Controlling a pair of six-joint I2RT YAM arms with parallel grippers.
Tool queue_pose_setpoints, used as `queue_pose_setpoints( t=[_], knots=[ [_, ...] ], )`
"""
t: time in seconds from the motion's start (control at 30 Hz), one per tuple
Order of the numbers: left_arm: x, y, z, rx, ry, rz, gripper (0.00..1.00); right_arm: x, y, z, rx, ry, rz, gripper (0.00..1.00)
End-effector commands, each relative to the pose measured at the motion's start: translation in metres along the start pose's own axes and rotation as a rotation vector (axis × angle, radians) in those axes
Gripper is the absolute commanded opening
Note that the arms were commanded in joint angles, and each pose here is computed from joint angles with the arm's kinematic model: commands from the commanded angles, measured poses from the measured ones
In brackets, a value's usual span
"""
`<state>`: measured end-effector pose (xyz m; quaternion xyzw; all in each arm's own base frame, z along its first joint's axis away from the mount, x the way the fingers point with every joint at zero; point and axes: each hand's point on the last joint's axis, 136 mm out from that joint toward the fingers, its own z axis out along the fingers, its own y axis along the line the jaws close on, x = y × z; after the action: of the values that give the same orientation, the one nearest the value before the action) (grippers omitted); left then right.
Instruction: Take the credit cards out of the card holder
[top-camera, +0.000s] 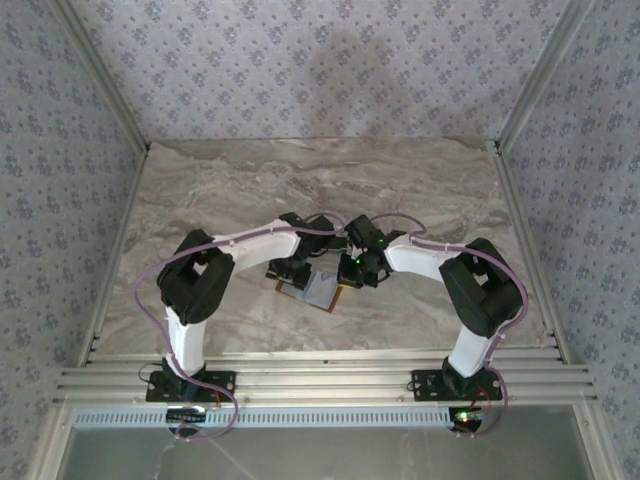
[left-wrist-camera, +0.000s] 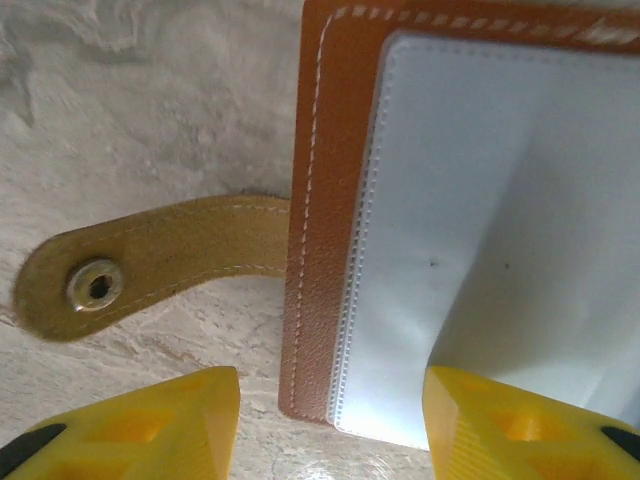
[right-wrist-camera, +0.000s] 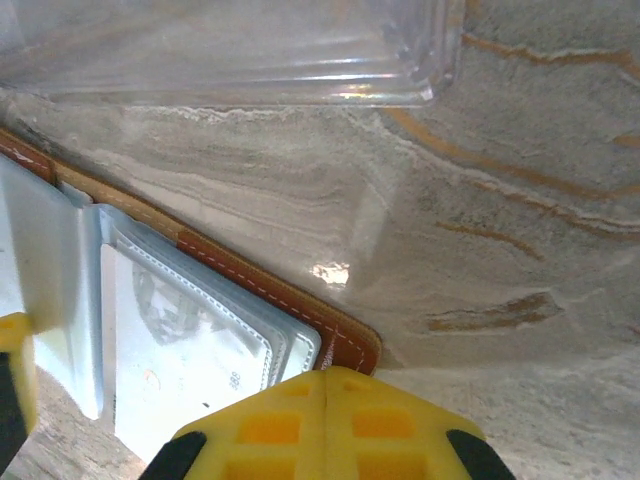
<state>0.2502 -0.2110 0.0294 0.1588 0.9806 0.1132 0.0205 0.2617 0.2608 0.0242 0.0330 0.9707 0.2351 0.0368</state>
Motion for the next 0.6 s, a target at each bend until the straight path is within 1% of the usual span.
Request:
queue_pose_setpoints(
  t=[0.0, 0.13, 0.3, 0.5, 0.57],
  knots=[
    [0.016, -0.005, 0.012, 0.03, 0.063, 0.038, 0.49, -0.001, 0.008, -0.001, 0.005, 0.006, -0.04, 0.02],
    [0.031, -0.008, 0.016, 0.068, 0.089, 0.03, 0.46, -0.002, 0.014, 0.0, -0.002, 0.014, -0.068, 0.02],
    [0.045, -0.009, 0.008, 0.124, 0.086, -0.008, 0.44, -0.003, 0.021, 0.001, -0.016, 0.02, -0.096, 0.02],
    [0.046, -0.023, -0.008, 0.242, 0.062, -0.029, 0.41, -0.004, 0.027, -0.002, -0.017, 0.025, -0.13, 0.04],
    [0.042, -0.027, -0.017, 0.275, 0.044, -0.03, 0.41, -0.005, 0.027, -0.007, -0.008, 0.013, -0.134, 0.06]
  ],
)
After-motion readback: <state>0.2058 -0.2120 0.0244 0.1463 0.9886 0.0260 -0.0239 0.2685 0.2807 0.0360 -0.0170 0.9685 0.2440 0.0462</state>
